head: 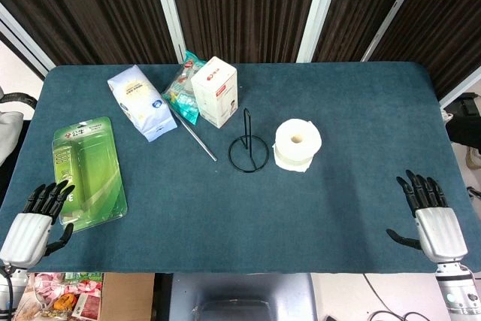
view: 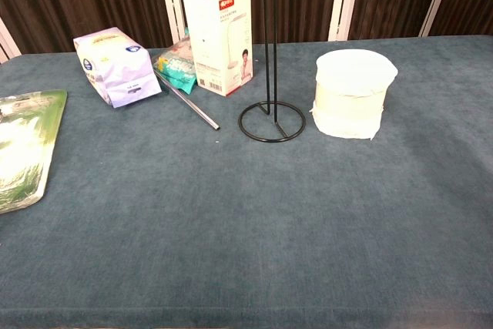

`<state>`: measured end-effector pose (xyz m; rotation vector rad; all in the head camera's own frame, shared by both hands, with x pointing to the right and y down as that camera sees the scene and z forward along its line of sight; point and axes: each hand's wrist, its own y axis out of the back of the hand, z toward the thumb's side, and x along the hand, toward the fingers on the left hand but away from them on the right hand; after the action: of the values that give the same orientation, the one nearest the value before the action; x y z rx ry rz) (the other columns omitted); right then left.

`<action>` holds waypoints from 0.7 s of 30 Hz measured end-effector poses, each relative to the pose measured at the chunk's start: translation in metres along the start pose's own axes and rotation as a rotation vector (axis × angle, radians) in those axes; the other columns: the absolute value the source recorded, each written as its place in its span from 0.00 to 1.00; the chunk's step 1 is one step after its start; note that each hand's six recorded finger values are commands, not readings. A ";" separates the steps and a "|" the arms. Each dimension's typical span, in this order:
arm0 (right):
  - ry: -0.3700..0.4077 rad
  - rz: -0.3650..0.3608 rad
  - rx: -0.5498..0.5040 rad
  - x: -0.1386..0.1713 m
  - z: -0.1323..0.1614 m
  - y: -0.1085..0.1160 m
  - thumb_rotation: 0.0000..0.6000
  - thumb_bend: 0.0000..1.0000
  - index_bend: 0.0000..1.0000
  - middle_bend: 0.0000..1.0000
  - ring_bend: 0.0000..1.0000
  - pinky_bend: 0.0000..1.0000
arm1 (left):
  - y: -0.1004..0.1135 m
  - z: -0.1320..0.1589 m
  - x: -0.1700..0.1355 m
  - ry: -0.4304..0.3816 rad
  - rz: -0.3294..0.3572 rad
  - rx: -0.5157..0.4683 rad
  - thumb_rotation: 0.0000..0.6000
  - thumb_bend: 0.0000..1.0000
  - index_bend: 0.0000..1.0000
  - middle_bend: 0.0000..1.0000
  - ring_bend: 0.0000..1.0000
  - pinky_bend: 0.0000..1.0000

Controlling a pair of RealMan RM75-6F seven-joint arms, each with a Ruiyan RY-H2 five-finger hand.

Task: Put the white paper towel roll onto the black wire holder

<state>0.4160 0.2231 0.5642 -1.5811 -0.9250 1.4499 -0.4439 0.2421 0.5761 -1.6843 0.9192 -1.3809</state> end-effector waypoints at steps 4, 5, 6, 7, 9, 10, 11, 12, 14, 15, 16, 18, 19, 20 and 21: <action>0.010 0.019 0.001 -0.002 0.002 -0.004 1.00 0.12 0.00 0.00 0.00 0.00 | -0.002 0.002 0.002 -0.007 -0.004 0.000 1.00 0.47 0.00 0.02 0.00 0.06; 0.016 0.023 -0.001 -0.003 0.003 -0.005 1.00 0.12 0.00 0.00 0.00 0.00 | -0.003 0.003 0.003 -0.010 -0.007 -0.001 1.00 0.47 0.00 0.02 0.00 0.06; 0.022 0.028 -0.003 -0.004 0.004 -0.006 1.00 0.12 0.00 0.00 0.00 0.00 | -0.004 0.003 0.003 -0.014 -0.011 -0.003 1.00 0.47 0.00 0.02 0.00 0.06; 0.031 0.035 -0.009 -0.006 0.006 -0.008 1.00 0.12 0.00 0.00 0.00 0.00 | -0.004 0.004 0.003 -0.016 -0.015 -0.005 1.00 0.47 0.00 0.02 0.00 0.06; 0.045 0.046 -0.023 -0.011 0.009 -0.011 1.00 0.12 0.00 0.00 0.00 0.00 | -0.005 0.004 0.004 -0.023 -0.022 -0.013 1.00 0.47 0.00 0.02 0.00 0.06; 0.057 0.056 -0.033 -0.015 0.012 -0.013 1.00 0.12 0.00 0.00 0.00 0.00 | -0.005 0.004 0.004 -0.024 -0.025 -0.016 1.00 0.47 0.00 0.02 0.00 0.06; 0.068 0.063 -0.039 -0.020 0.015 -0.014 1.00 0.12 0.00 0.00 0.00 0.00 | -0.006 0.003 0.004 -0.025 -0.027 -0.018 1.00 0.47 0.00 0.02 0.00 0.06; 0.080 0.070 -0.045 -0.026 0.019 -0.015 1.00 0.12 0.00 0.00 0.00 0.00 | -0.005 0.003 0.004 -0.024 -0.027 -0.018 1.00 0.47 0.00 0.02 0.00 0.06; 0.108 0.084 -0.057 -0.043 0.028 -0.017 1.00 0.12 0.00 0.00 0.00 0.00 | -0.004 0.001 0.004 -0.020 -0.022 -0.020 1.00 0.47 0.00 0.02 0.00 0.06; 0.119 0.089 -0.064 -0.052 0.033 -0.017 1.00 0.12 0.00 0.00 0.00 0.00 | -0.003 0.000 0.004 -0.017 -0.016 -0.020 1.00 0.47 0.00 0.02 0.00 0.06; 0.130 0.097 -0.075 -0.066 0.039 -0.018 1.00 0.12 0.00 0.00 0.00 0.00 | -0.002 0.000 0.004 -0.015 -0.010 -0.021 1.00 0.47 0.00 0.02 0.00 0.06; 0.141 0.111 -0.098 -0.087 0.049 -0.019 1.00 0.12 0.00 0.00 0.00 0.00 | 0.002 -0.002 0.002 -0.009 0.004 -0.022 1.00 0.47 0.00 0.02 0.00 0.06; 0.143 0.122 -0.115 -0.102 0.055 -0.020 1.00 0.12 0.00 0.00 0.00 0.00 | 0.003 -0.003 0.002 -0.006 0.010 -0.022 1.00 0.47 0.00 0.02 0.00 0.06; 0.141 0.133 -0.128 -0.112 0.059 -0.021 1.00 0.12 0.00 0.00 0.00 0.00 | 0.004 -0.005 0.001 -0.002 0.015 -0.023 1.00 0.47 0.00 0.02 0.00 0.06; 0.138 0.145 -0.142 -0.122 0.063 -0.023 1.00 0.12 0.00 0.00 0.00 0.00 | 0.005 -0.006 0.000 0.002 0.018 -0.025 1.00 0.47 0.00 0.02 0.00 0.06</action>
<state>0.3428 0.1271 0.6341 -1.8618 -0.8635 1.3774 -0.4501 0.2389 0.5727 -1.6897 0.9540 -1.3647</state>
